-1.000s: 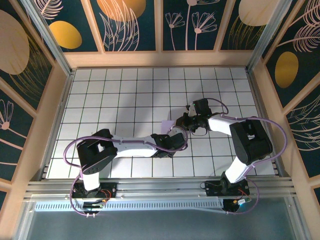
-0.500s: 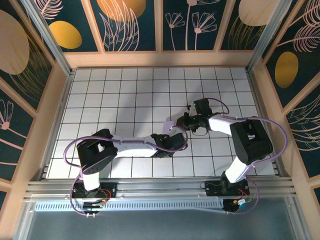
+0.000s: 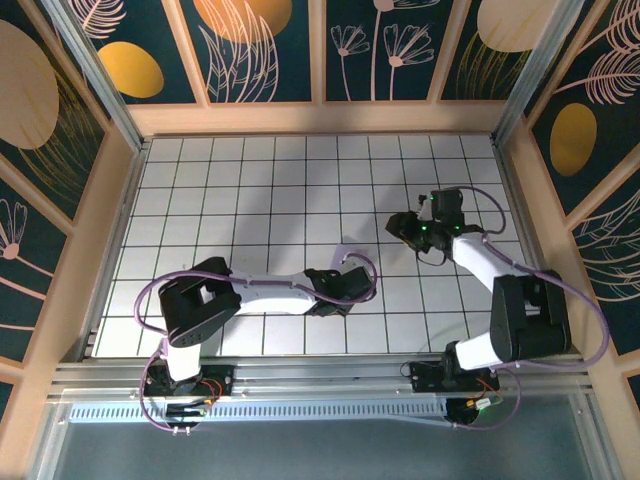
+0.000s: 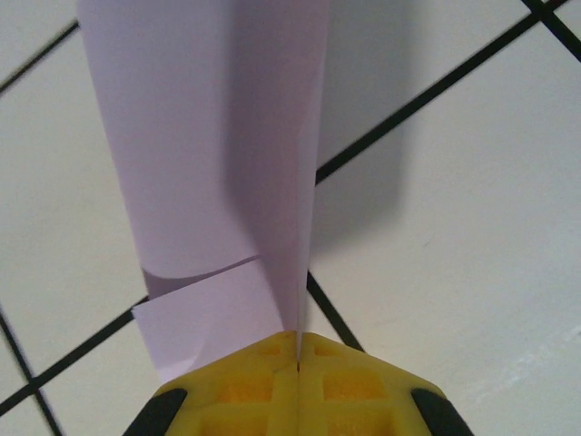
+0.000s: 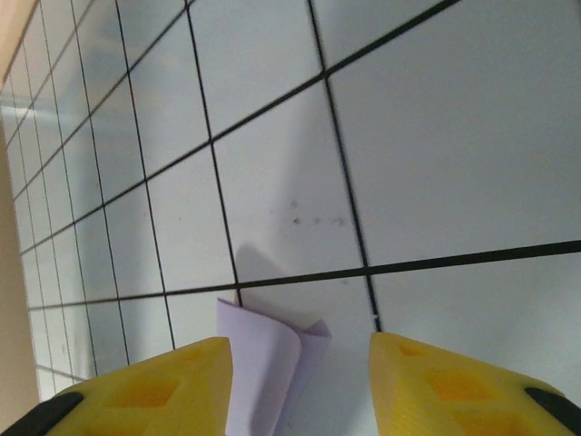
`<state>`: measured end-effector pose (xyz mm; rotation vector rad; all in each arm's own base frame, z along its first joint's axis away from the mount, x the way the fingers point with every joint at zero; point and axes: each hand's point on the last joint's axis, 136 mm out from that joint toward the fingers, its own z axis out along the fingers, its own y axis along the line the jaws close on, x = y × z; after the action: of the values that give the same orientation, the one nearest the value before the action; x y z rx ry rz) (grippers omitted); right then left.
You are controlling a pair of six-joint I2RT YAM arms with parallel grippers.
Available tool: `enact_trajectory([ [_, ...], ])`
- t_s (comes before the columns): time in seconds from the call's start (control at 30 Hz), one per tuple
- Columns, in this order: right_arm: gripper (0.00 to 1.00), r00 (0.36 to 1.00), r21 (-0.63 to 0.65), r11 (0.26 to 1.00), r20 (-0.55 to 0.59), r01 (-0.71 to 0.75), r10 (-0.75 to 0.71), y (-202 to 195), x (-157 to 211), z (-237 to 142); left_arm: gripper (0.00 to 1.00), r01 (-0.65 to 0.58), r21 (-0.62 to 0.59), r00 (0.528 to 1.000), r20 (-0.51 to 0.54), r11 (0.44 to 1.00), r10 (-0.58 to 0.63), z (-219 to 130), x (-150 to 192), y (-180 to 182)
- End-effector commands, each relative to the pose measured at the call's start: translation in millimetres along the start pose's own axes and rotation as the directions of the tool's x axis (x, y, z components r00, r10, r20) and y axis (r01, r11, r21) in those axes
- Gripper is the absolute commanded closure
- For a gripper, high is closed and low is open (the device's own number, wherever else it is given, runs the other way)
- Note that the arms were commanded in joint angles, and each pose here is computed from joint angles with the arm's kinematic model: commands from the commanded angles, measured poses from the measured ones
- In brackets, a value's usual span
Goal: Fold a paper plane with a square sheet of paper (fold left side to right side)
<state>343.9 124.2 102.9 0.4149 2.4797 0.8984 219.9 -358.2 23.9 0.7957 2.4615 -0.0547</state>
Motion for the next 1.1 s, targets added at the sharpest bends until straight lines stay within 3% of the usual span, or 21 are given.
enact_trajectory([
  [0.0,0.54,0.999,0.052,0.999,0.047,0.014,-0.017,-16,-3,-16,1.0,0.035,0.092,0.999,-0.005,0.995,-0.035,4,-16,-7],
  [0.13,0.52,0.996,0.02,0.999,0.077,0.035,-0.037,-12,-5,-25,1.0,0.125,0.237,0.992,-0.021,0.963,-0.124,0,-29,-8],
  [0.27,0.51,0.998,-0.023,0.999,0.051,0.043,-0.042,-10,3,-20,1.0,0.22,0.407,0.975,-0.065,0.886,-0.213,-6,-38,-13],
  [0.4,0.51,0.999,-0.084,0.996,0.01,0.038,-0.037,-4,15,-13,1.0,0.32,0.492,0.947,-0.137,0.81,-0.291,-3,-39,-12],
  [0.57,0.52,0.997,-0.1,0.993,-0.039,0.058,-0.062,1,32,-2,1.0,0.455,0.62,0.876,-0.184,0.639,-0.446,-11,-52,-5],
  [0.87,0.59,0.991,-0.129,0.989,-0.102,0.071,-0.085,18,61,23,1.0,0.563,0.697,0.784,-0.279,0.444,-0.555,-13,-55,-4],
  [1.07,0.58,0.99,-0.142,0.988,-0.12,0.053,-0.071,25,73,36,1.0,0.599,0.715,0.735,-0.31,0.362,-0.604,-13,-55,1],
])
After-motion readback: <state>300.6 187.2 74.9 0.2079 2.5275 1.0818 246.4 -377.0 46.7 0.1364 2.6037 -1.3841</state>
